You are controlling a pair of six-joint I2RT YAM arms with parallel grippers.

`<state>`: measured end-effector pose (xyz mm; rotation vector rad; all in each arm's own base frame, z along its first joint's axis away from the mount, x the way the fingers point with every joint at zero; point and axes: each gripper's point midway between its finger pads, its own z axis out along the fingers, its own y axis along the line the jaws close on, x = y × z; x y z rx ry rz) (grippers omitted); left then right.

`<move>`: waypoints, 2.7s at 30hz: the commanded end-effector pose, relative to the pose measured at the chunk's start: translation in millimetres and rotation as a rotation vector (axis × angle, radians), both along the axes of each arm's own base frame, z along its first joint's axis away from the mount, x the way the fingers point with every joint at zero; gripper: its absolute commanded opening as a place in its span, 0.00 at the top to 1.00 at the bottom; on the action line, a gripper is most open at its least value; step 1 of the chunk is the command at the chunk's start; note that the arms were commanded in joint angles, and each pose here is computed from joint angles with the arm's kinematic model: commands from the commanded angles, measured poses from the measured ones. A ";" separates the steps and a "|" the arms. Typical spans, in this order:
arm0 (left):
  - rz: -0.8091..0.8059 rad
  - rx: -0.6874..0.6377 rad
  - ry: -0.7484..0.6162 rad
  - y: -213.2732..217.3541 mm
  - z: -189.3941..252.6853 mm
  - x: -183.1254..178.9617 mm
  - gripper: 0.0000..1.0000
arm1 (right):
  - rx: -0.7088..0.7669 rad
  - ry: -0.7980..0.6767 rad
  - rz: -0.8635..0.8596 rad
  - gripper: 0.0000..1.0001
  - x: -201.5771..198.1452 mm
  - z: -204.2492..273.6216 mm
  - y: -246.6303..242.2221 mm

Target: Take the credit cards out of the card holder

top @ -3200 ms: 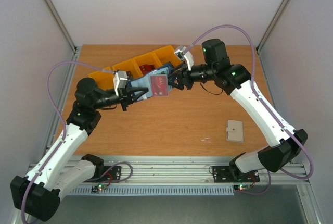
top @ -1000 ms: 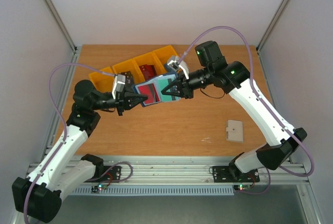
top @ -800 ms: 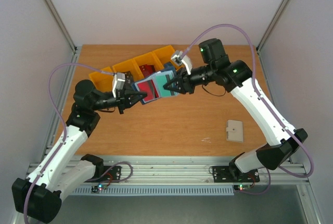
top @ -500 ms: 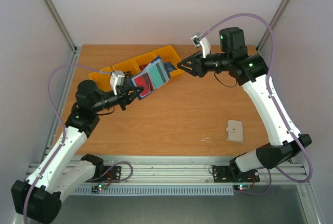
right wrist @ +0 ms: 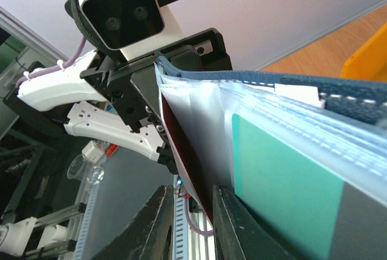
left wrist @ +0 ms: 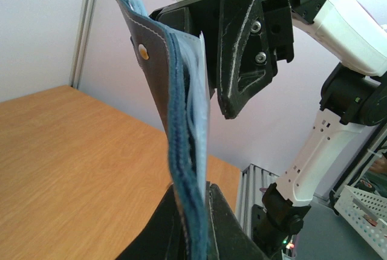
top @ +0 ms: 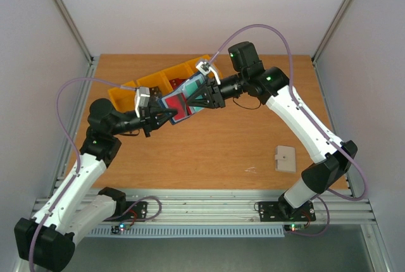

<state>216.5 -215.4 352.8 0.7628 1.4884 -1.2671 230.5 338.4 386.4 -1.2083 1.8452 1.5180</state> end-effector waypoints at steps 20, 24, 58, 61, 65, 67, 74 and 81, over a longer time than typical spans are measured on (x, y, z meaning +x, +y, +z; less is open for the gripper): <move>-0.043 -0.039 -0.080 -1.8 23.1 -8.5 0.96 | 0.011 -0.033 0.058 0.99 -11.6 -6.0 4.9; -0.060 -0.039 -0.068 -2.1 21.1 -12.4 0.87 | 0.031 -0.030 0.049 0.99 -9.6 2.2 -4.2; 0.167 -0.013 0.047 11.6 1.1 21.6 1.00 | -0.060 -0.074 -0.088 0.99 6.7 6.6 -39.9; 0.403 0.036 0.133 35.2 -23.6 51.6 1.00 | -0.123 -0.049 -0.227 0.99 36.9 -1.0 -55.4; 0.738 0.160 0.205 82.4 -62.8 82.6 1.00 | -0.240 -0.043 -0.416 0.99 81.4 -4.7 -62.3; 0.839 0.195 0.200 100.9 -68.2 86.3 1.00 | -0.318 -0.032 -0.543 0.99 110.7 -16.8 -65.0; 1.041 0.175 0.142 145.4 -59.2 78.8 1.00 | -0.548 -0.094 -0.818 0.99 187.2 -58.9 -46.0; 1.150 0.149 0.200 172.5 -81.8 69.8 1.00 | -0.640 -0.167 -0.914 0.99 243.1 -110.9 -10.0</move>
